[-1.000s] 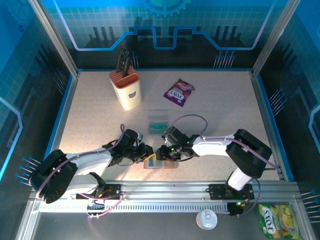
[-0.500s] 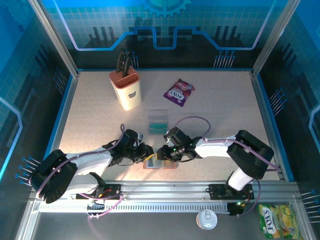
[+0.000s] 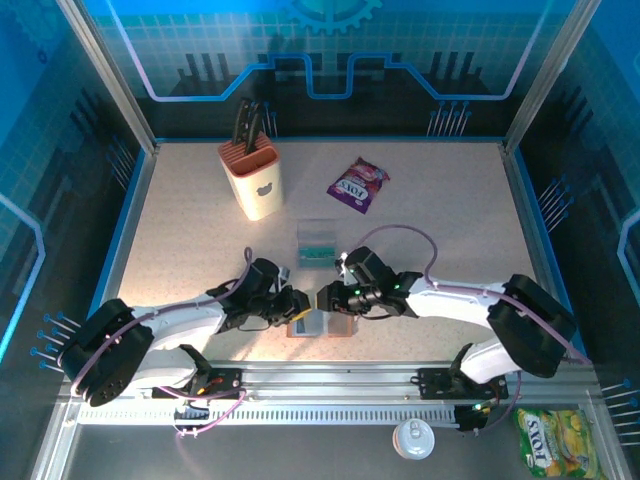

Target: Take the credit cards out of the card holder

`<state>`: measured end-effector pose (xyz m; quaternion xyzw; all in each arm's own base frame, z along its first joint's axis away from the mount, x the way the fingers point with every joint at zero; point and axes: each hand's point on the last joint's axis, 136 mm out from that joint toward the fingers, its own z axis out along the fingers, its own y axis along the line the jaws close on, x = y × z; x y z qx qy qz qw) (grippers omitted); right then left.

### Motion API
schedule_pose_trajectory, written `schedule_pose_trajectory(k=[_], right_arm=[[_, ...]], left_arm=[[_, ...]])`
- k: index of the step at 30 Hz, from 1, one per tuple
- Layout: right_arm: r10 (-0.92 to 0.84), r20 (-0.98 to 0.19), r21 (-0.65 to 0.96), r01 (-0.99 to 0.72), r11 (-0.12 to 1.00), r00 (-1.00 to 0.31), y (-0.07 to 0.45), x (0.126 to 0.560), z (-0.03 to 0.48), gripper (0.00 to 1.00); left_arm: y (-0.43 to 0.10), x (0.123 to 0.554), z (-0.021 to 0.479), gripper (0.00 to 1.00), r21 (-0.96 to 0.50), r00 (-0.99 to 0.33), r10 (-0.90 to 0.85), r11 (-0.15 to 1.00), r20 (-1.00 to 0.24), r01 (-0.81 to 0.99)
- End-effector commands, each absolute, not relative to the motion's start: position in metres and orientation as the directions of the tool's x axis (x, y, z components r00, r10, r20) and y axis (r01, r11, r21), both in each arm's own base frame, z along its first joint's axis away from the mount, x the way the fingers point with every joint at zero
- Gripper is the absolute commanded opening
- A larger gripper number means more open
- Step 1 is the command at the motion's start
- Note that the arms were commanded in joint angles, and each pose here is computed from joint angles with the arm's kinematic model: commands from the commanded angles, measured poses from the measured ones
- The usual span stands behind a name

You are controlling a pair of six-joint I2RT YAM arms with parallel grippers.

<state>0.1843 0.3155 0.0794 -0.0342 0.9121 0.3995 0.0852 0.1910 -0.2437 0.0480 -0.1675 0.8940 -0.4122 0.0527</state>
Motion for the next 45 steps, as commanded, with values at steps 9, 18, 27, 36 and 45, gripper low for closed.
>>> schedule_pose_trajectory(k=[9,18,27,36,45], right_arm=[[0.048,-0.244,0.685,-0.137,0.716,-0.968,0.272,0.190,0.100,0.40],[0.088,-0.267,0.683,-0.124,0.720,-0.960,0.253,0.189,0.108,0.41],[0.102,-0.276,0.680,-0.120,0.723,-0.956,0.244,0.189,0.112,0.42],[0.089,-0.272,0.693,-0.130,0.709,-0.958,0.241,0.193,0.117,0.43],[0.041,-0.244,0.704,-0.148,0.695,-0.969,0.237,0.189,0.117,0.44]], left_arm=[[-0.267,0.197,0.060,0.23,-0.761,-0.948,-0.316,0.604,0.041,-0.235],[-0.286,0.202,0.062,0.23,-0.768,-0.959,-0.280,0.605,0.042,-0.210],[-0.300,0.209,0.063,0.24,-0.770,-0.965,-0.257,0.606,0.045,-0.197],[-0.307,0.214,0.064,0.30,-0.761,-0.964,-0.264,0.617,0.038,-0.199],[-0.311,0.222,0.065,0.34,-0.746,-0.951,-0.308,0.628,0.022,-0.220]])
